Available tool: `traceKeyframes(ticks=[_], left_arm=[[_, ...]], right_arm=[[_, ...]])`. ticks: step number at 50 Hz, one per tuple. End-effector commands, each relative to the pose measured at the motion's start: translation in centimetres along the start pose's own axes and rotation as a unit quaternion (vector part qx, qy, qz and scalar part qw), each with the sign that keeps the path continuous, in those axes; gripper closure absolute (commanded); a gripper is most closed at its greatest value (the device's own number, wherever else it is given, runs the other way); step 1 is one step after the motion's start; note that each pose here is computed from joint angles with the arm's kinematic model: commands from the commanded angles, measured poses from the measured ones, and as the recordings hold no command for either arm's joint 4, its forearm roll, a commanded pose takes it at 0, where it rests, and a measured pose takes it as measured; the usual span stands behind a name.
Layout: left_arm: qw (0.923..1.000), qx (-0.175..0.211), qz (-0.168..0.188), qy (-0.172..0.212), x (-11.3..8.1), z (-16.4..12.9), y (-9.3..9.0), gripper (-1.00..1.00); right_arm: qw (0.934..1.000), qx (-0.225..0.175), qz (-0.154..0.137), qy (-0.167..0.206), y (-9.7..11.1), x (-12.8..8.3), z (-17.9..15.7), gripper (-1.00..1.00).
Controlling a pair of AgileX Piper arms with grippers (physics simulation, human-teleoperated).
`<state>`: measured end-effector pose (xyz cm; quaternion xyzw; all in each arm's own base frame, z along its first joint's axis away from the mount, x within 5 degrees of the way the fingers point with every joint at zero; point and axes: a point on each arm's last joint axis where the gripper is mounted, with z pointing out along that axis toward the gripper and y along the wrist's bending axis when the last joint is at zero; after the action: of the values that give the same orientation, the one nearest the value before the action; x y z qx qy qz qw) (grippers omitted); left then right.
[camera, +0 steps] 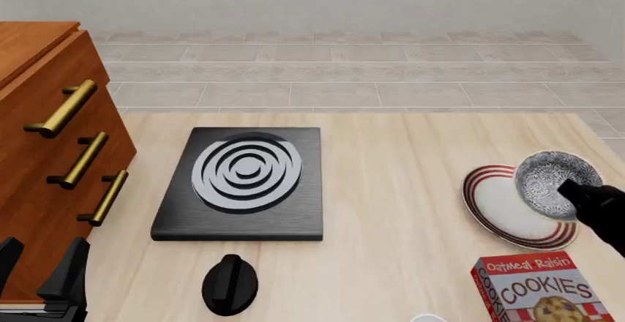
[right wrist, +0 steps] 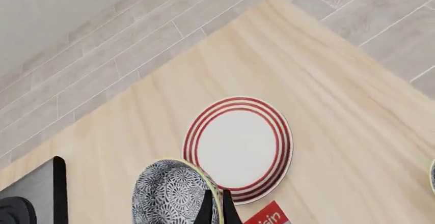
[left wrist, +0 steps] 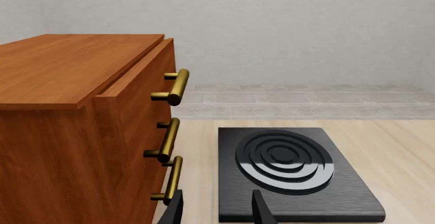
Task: Pick the akita bowl on the cookies box and place it on the plate.
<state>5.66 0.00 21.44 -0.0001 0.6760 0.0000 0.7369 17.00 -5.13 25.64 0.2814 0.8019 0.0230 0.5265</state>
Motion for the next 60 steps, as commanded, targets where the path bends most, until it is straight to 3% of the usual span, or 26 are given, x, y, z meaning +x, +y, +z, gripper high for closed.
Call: traceKeyframes(ticks=[1, 30, 60], left_arm=[[1.0, 0.0, 0.0, 0.0, 0.0, 0.0, 0.0, -1.0], [1.0, 0.0, 0.0, 0.0, 0.0, 0.0, 0.0, -1.0], [1.0, 0.0, 0.0, 0.0, 0.0, 0.0, 0.0, -1.0]], right_arm=[[0.9996, 0.011, 0.027, 0.005, -0.4, 0.0, 1.5, 1.0], [0.996, 0.03, 0.075, 0.039, -1.4, 2.1, 5.8, 1.0], [0.9938, 0.047, 0.089, 0.046, -2.2, 2.1, 9.2, 1.0]])
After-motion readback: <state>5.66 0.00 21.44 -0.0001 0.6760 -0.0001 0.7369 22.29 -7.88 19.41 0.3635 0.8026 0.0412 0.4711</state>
